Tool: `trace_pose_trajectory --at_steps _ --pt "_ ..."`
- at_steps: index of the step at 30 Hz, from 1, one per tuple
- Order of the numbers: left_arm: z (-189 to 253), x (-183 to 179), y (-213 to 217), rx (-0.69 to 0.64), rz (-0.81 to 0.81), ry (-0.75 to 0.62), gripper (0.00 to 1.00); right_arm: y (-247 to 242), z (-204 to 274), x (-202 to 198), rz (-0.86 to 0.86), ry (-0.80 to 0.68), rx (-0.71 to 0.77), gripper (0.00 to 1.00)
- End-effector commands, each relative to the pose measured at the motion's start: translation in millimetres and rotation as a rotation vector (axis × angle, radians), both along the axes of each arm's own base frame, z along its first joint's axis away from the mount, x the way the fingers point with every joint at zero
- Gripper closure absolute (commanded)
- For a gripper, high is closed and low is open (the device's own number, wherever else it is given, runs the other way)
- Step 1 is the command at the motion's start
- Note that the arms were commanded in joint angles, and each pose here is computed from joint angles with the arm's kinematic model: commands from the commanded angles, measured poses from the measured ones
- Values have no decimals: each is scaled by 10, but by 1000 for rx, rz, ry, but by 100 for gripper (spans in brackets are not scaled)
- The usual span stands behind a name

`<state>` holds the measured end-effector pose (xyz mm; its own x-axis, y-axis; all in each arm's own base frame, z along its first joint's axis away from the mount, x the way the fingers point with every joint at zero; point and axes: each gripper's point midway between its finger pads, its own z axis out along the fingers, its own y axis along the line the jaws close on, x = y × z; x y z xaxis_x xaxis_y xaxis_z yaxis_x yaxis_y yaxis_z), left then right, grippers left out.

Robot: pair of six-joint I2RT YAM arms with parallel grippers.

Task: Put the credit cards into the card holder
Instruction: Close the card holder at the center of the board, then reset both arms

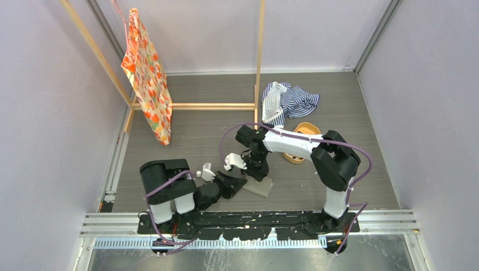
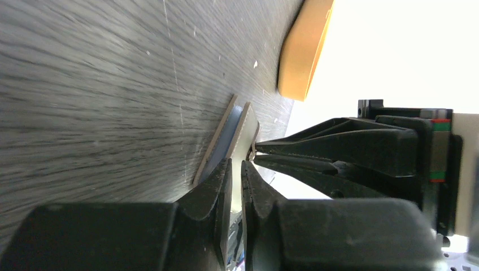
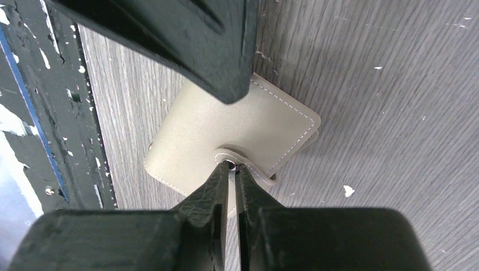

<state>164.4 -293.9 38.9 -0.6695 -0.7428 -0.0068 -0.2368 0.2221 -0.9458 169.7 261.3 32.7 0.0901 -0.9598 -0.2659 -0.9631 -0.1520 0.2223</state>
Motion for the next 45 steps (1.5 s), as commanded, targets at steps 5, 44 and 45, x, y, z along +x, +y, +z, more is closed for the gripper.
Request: trace_pose_trajectory --at_steps 5,44,45 --pt "25 83 348 182 38 -62 85 188 -255 153 -46 -109 -59 86" --pt "1676 520 333 476 -521 -538 2 -1544 1945 1022 -827 -346 606 21" --pt "1727 570 364 469 -511 -541 0 -1604 2005 1030 -879 -354 627 18"
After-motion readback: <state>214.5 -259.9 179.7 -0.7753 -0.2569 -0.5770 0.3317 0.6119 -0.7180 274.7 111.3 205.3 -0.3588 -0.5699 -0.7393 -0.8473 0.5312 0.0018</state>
